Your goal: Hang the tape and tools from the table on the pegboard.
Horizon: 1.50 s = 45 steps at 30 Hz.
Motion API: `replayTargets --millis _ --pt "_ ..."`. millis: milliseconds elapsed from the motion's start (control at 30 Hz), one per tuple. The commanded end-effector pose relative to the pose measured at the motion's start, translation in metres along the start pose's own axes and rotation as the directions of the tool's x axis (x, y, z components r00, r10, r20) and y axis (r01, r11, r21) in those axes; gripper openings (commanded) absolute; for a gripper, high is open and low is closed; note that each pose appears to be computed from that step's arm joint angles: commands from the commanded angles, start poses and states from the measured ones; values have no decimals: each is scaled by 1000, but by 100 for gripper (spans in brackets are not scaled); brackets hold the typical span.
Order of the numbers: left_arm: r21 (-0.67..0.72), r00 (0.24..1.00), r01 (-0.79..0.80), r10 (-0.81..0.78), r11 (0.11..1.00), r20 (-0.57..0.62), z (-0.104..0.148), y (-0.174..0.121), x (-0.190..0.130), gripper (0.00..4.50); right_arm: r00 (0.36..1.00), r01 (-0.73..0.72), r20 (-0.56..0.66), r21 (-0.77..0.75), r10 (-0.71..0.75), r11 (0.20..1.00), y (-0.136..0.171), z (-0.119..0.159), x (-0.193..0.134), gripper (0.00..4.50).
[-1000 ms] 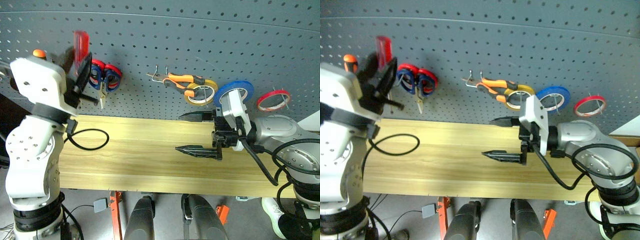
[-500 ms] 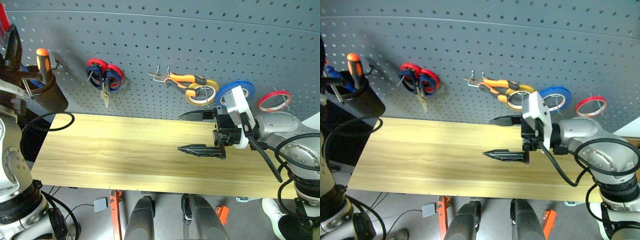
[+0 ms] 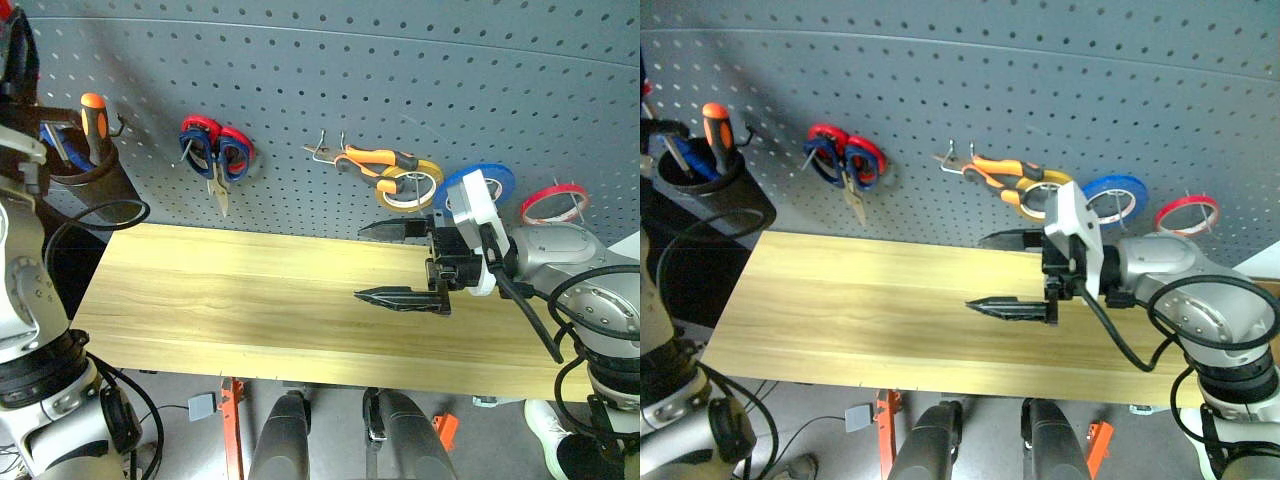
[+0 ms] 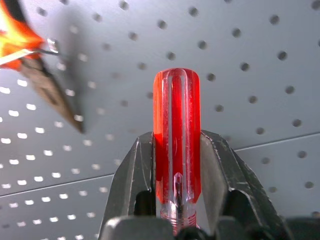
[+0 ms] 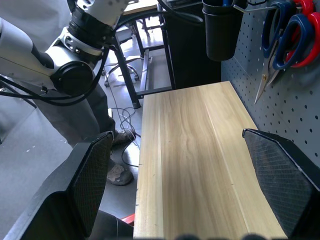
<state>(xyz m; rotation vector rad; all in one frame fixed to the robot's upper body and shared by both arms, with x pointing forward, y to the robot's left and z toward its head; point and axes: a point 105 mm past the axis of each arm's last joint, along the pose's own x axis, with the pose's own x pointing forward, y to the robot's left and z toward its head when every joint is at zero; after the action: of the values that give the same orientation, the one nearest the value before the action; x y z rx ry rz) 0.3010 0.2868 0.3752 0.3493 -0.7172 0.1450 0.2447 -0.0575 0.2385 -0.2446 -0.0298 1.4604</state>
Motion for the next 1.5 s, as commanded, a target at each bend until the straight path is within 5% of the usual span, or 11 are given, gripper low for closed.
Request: replayTargets --millis 33,400,767,933,1233,1500 --pt "20 997 27 -28 999 66 7 -8 4 85 1000 -5 14 -37 6 999 4 5 2 450" --pt "62 999 30 -29 998 -24 -33 -9 -13 85 1000 10 5 -29 -9 1000 6 3 0 450" --pt "89 998 -56 59 994 -32 -40 12 -20 447 999 33 -4 -30 -34 999 2 2 -3 450" --pt "97 998 -67 69 993 -13 -33 12 -19 447 999 45 -8 -32 -45 998 1 0 -5 450" --pt "11 989 139 -139 990 47 -12 -38 -21 447 995 97 -9 -19 -97 995 -2 -4 -12 450" --pt "-140 951 296 -306 945 -51 -21 -79 -69 447 974 223 28 30 -224 974 1 -10 -29 450"
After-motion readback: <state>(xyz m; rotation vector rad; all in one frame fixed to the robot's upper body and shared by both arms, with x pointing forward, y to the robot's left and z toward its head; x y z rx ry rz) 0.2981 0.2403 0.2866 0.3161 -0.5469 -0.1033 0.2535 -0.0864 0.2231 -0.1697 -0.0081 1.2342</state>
